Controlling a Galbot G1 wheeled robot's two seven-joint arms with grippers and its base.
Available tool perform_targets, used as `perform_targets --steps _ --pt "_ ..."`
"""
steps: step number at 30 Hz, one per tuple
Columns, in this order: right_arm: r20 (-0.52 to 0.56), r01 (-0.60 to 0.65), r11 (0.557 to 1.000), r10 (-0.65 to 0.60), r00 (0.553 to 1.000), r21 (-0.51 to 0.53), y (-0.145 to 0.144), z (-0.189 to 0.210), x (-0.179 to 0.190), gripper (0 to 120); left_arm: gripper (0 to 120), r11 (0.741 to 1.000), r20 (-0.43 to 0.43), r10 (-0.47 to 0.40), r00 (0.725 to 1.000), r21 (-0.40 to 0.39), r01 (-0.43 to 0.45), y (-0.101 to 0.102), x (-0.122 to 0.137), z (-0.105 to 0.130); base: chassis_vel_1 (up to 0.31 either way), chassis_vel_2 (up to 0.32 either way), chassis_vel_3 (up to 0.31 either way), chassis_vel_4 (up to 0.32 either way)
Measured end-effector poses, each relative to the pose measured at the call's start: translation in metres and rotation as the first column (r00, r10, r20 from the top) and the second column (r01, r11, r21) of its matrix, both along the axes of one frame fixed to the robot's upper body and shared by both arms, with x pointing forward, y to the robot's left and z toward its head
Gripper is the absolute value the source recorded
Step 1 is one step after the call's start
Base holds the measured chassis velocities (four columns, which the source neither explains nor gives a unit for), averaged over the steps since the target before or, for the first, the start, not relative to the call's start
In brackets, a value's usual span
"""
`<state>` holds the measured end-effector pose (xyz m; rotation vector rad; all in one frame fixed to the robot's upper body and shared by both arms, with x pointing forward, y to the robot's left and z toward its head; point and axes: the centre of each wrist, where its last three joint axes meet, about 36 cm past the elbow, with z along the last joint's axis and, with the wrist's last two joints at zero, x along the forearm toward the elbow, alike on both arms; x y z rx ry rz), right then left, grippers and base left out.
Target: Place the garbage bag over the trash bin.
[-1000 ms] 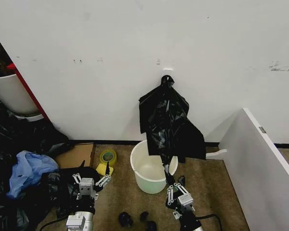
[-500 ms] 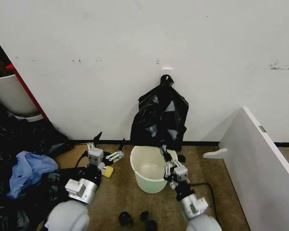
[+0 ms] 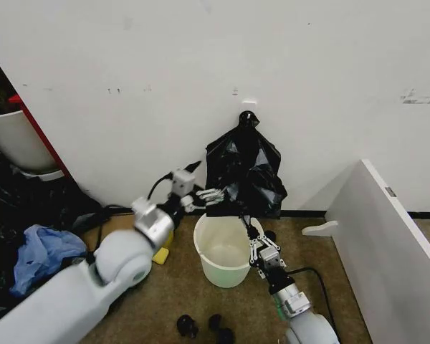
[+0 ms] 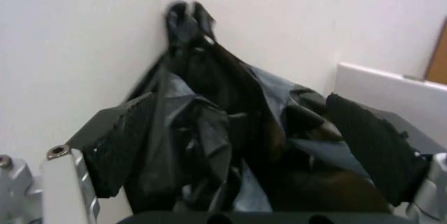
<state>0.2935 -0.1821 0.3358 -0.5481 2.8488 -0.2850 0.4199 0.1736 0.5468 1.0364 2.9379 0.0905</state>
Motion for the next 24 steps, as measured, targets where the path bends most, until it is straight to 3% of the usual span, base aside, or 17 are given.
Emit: perform_targets --steps 9,14,20,24 --pt "-0.003 0.008 1.000 -0.008 1.000 0.013 0.003 -0.002 -0.003 0 94 0.988 -0.114 -0.038 0.993 0.145 0.055 -0.028 0.008 0.016 0.000 0.000 0.000 0.000" --pt "-0.001 0.010 1.000 -0.010 1.000 0.021 0.006 0.000 -0.005 0 88 0.962 -0.111 0.033 0.993 0.271 -0.002 -0.036 0.021 0.013 0.000 0.000 0.000 0.000" --pt "0.001 0.009 1.000 -0.009 1.000 0.030 0.008 0.002 -0.006 0 86 0.938 -0.126 0.071 0.990 0.347 -0.023 -0.043 0.033 0.007 0.000 0.000 0.000 0.000" --pt "0.005 0.009 0.999 -0.009 1.000 0.035 0.010 0.005 -0.007 0 90 0.935 -0.129 0.077 0.989 0.355 -0.026 -0.051 0.044 0.001 0.000 0.000 0.000 0.000"
